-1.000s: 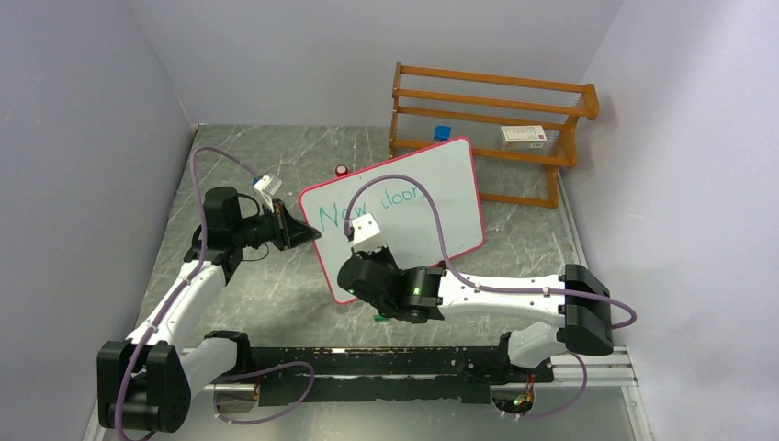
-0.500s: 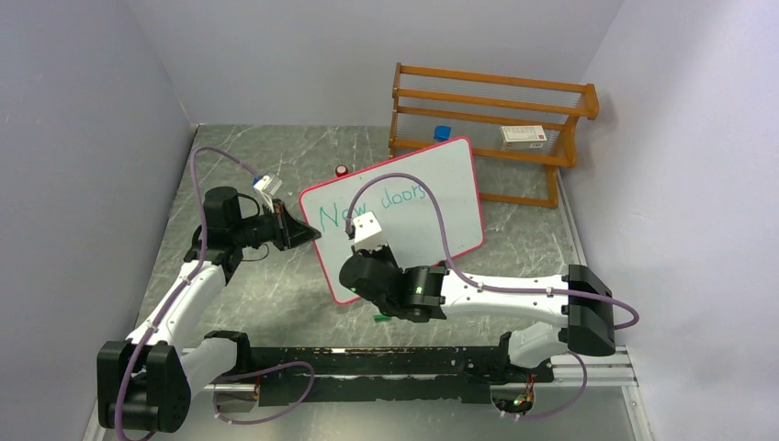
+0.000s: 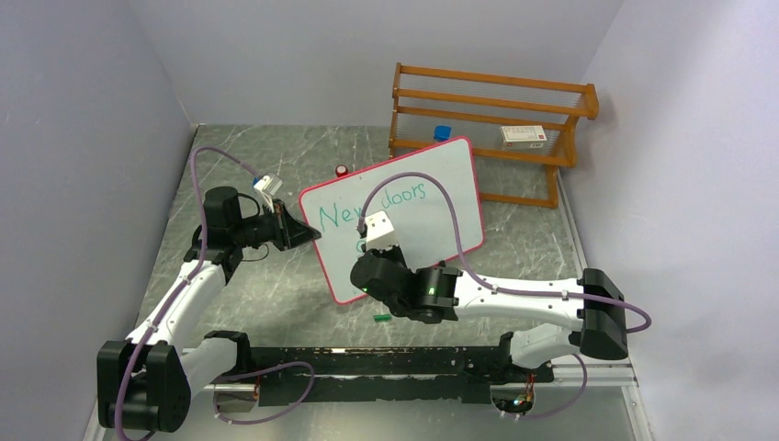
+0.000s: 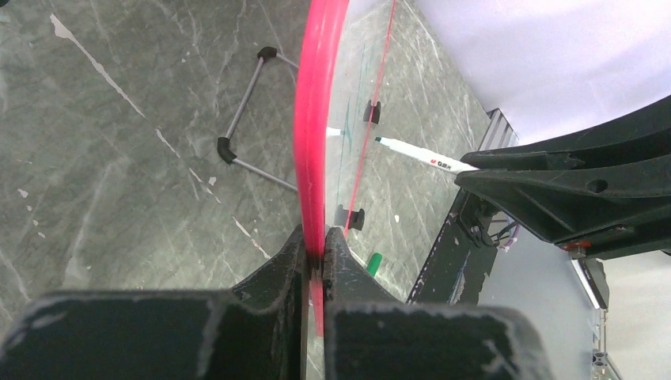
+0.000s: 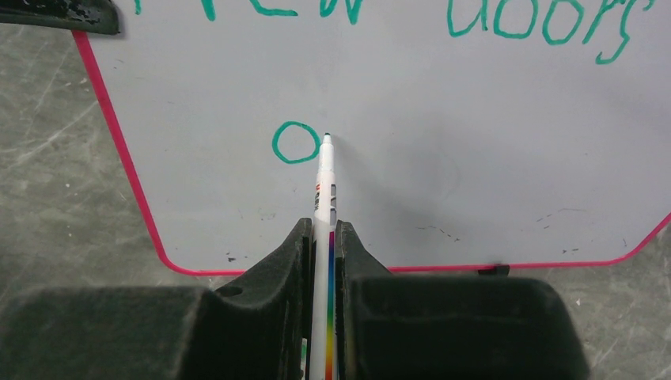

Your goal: Write a sentence on the whiteboard

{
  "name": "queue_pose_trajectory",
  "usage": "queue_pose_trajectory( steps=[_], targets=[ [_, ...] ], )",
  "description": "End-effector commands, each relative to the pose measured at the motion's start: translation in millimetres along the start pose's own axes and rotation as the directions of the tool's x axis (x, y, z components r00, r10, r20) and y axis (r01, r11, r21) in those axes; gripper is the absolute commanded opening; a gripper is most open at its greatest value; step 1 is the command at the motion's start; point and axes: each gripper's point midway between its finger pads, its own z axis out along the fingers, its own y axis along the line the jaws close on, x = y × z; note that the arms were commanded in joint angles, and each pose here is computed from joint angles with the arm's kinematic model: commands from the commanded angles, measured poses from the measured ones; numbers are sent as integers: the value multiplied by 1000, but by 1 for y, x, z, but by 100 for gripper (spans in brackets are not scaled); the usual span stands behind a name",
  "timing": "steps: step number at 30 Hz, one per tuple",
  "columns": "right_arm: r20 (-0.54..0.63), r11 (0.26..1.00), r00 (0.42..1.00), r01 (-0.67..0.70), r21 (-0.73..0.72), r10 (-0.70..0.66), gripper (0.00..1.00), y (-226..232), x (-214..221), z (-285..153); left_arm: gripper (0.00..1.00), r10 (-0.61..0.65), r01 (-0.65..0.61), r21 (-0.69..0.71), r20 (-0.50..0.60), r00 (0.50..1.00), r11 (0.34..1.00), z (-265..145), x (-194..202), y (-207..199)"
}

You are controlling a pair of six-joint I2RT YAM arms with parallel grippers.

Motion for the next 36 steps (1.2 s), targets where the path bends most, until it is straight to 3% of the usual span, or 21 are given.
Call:
queue_pose_trajectory(
  steps=[1, 36],
  targets=[
    [0, 999, 1000, -20, 27, 20, 0, -5, 4, 3, 5, 4, -4, -40, -5, 1000, 999, 0, -1, 7],
    [-39, 999, 999, 6, 36, -4, 0, -2, 12, 21, 5, 4, -4, -25, -6, 1000, 1000, 0, -1, 5]
  ],
)
